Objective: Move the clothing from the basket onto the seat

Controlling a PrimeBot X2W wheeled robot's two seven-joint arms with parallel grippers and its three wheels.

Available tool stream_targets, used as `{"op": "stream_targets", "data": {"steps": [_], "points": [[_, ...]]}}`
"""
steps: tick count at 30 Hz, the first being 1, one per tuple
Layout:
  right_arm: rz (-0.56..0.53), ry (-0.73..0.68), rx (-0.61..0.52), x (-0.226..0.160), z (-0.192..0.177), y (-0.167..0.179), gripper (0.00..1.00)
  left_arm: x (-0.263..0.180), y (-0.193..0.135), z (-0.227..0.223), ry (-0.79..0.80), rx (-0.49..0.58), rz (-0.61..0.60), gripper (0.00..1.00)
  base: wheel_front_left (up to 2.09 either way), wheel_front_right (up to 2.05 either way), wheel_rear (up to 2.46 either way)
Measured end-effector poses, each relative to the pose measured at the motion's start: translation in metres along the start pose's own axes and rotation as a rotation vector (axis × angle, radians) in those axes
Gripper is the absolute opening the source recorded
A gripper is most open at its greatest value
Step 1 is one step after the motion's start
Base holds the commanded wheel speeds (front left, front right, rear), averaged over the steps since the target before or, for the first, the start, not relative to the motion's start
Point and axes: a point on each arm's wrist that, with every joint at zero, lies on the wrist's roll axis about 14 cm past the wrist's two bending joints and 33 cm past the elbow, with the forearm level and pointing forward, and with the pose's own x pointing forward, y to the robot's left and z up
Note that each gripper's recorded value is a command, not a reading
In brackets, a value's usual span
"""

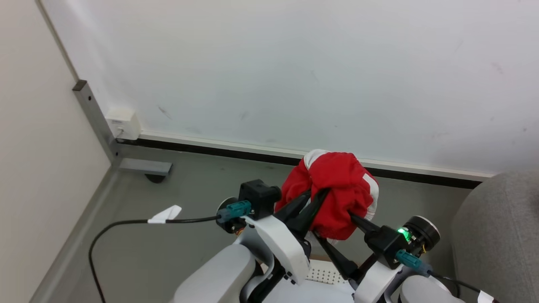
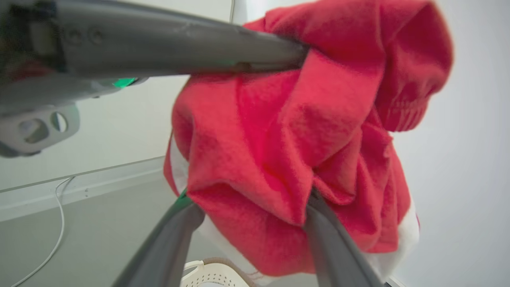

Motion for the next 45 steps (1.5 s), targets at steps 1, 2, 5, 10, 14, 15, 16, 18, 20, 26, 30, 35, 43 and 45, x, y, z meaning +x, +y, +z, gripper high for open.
{"op": "stream_targets", "data": {"steps": [1,2,5,10,14,15,16,18,20,26,30,35,43,45], "points": [[0.002,0.001,0.000,0.003,0.000,0.000,1.00,-0.001,0.000,0.000,0.002,-0.002,0.002,0.00,0.00,0.00,0.00],[0.003,0.004,-0.001,0.005,0.000,0.000,1.00,-0.003,0.000,-0.002,0.008,-0.001,0.004,0.00,0.00,0.00,0.00],[0.019,0.003,0.009,0.015,0.000,0.006,1.00,-0.010,0.005,-0.005,0.023,-0.003,0.023,0.00,0.00,0.00,0.00],[0.045,0.006,0.014,0.019,0.000,0.016,0.00,-0.015,0.009,-0.007,0.030,-0.004,0.042,0.00,0.00,0.00,0.00],[0.049,0.012,0.016,0.018,-0.002,0.018,0.00,-0.015,0.011,-0.008,0.030,-0.008,0.046,0.00,0.00,0.00,0.00],[0.045,0.010,0.018,0.017,-0.001,0.017,0.00,-0.014,0.011,-0.009,0.031,-0.011,0.047,0.00,0.00,0.00,0.00],[0.039,0.007,0.023,0.016,0.000,0.015,0.00,-0.014,0.012,-0.009,0.032,-0.011,0.047,0.00,0.00,0.00,0.00],[0.022,-0.001,0.035,0.015,0.002,0.010,0.00,-0.013,0.012,-0.010,0.033,-0.011,0.047,0.00,0.00,0.00,0.00],[0.009,-0.005,0.040,0.013,0.002,0.006,0.00,-0.012,0.013,-0.011,0.034,-0.013,0.047,0.00,0.00,0.00,0.00],[-0.053,-0.051,0.078,0.010,0.014,-0.009,0.00,-0.008,0.013,-0.015,0.040,-0.015,0.042,0.20,0.00,0.00,0.00],[-0.103,-0.058,0.100,0.001,0.012,-0.021,0.00,-0.004,0.013,-0.018,0.044,-0.011,0.037,1.00,0.00,0.00,0.00],[-0.205,-0.086,0.130,-0.015,0.015,-0.046,0.00,0.006,0.002,-0.020,0.041,-0.015,-0.013,1.00,0.00,0.00,0.00],[-0.437,-0.137,0.112,-0.073,0.022,-0.108,0.00,0.028,-0.034,-0.030,0.039,0.018,-0.166,1.00,0.00,0.00,0.00],[-0.497,-0.139,0.105,-0.093,0.021,-0.122,0.00,0.033,-0.046,-0.035,0.043,0.052,-0.215,1.00,0.00,0.00,0.00]]}}
